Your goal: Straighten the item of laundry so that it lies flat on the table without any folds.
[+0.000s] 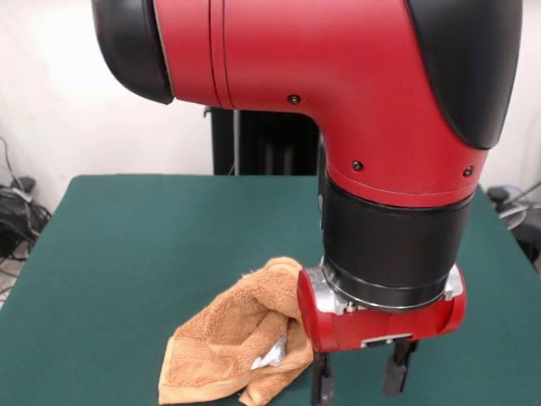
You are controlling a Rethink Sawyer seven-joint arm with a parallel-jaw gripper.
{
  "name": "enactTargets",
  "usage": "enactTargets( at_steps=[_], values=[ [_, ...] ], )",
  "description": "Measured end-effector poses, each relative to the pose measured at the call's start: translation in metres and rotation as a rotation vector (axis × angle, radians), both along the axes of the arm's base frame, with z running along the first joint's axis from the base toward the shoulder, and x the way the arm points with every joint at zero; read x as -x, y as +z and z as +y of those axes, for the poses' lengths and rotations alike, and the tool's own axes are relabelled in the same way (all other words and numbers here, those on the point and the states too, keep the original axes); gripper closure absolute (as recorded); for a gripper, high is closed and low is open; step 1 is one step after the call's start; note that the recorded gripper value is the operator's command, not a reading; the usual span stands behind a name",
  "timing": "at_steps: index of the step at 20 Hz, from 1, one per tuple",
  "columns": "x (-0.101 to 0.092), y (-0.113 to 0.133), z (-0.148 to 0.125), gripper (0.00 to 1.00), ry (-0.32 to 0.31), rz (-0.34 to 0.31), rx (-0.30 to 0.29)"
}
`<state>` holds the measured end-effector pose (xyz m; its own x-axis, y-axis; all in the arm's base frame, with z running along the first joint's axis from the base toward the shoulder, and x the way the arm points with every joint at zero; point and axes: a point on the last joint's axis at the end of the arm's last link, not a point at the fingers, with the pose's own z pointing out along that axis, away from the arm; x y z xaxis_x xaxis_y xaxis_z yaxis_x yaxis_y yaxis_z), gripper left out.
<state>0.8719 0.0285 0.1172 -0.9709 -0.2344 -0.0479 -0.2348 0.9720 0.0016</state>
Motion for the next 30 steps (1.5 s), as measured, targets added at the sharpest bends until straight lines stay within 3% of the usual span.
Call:
enactTargets(
  at_steps=[6, 23, 30],
  values=[
    [-0.006, -0.001, -0.009, 0.0, 0.047, -0.015, 0.005],
    [-0.017, 0.01, -0.06, 0.0, 0.068, 0.002, 0.02],
    [-0.018, 0.014, -0.063, 0.0, 0.066, -0.004, 0.021]
  ],
)
